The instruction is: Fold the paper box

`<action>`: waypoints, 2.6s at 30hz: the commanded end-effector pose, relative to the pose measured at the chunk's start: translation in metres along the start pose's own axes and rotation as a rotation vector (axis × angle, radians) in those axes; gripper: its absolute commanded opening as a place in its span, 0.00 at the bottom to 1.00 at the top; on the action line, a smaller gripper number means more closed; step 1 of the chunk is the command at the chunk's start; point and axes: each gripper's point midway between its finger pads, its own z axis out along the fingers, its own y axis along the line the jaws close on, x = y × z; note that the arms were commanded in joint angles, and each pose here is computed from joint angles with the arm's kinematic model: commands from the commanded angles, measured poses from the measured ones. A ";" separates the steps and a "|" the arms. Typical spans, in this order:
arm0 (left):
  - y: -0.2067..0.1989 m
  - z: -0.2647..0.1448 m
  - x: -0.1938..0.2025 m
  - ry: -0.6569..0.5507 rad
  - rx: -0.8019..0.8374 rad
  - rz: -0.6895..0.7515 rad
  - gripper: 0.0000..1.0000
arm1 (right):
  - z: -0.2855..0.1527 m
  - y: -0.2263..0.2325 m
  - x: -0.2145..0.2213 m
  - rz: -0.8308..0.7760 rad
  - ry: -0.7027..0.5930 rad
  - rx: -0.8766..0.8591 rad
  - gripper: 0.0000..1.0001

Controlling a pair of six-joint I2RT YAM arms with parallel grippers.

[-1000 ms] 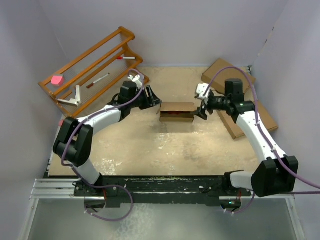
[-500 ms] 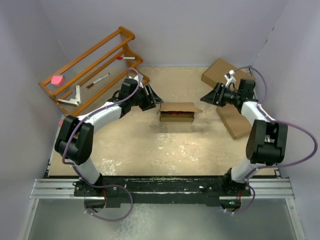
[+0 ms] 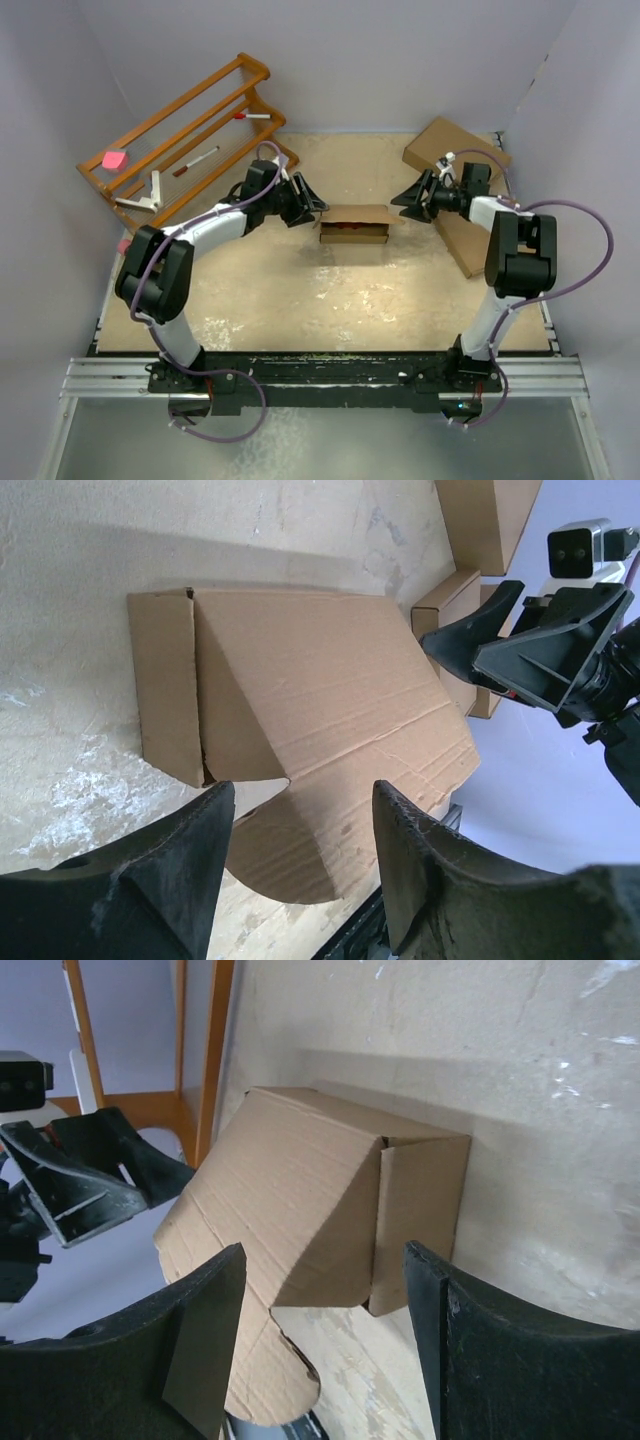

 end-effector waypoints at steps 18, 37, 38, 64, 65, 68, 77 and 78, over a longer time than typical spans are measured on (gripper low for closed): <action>-0.020 0.026 0.024 0.070 0.070 -0.001 0.50 | 0.024 0.033 0.017 -0.014 0.104 -0.106 0.49; -0.002 0.022 0.024 0.069 -0.026 0.070 0.50 | 0.013 0.009 -0.002 -0.234 0.020 0.116 0.58; -0.003 0.022 0.024 0.070 -0.027 0.073 0.50 | 0.012 0.009 -0.003 -0.240 0.019 0.125 0.59; 0.053 0.034 0.041 0.165 -0.196 0.153 0.53 | 0.023 -0.039 0.007 -0.340 0.092 0.348 0.56; 0.055 0.034 0.041 0.163 -0.203 0.154 0.53 | 0.024 -0.042 0.008 -0.343 0.100 0.357 0.56; 0.063 0.037 0.042 0.170 -0.223 0.158 0.53 | 0.025 -0.048 0.009 -0.353 0.112 0.382 0.56; 0.070 0.040 0.041 0.175 -0.252 0.176 0.54 | 0.024 -0.048 0.008 -0.395 0.127 0.392 0.56; 0.069 0.039 0.040 0.173 -0.251 0.180 0.54 | 0.024 -0.043 0.010 -0.401 0.140 0.369 0.57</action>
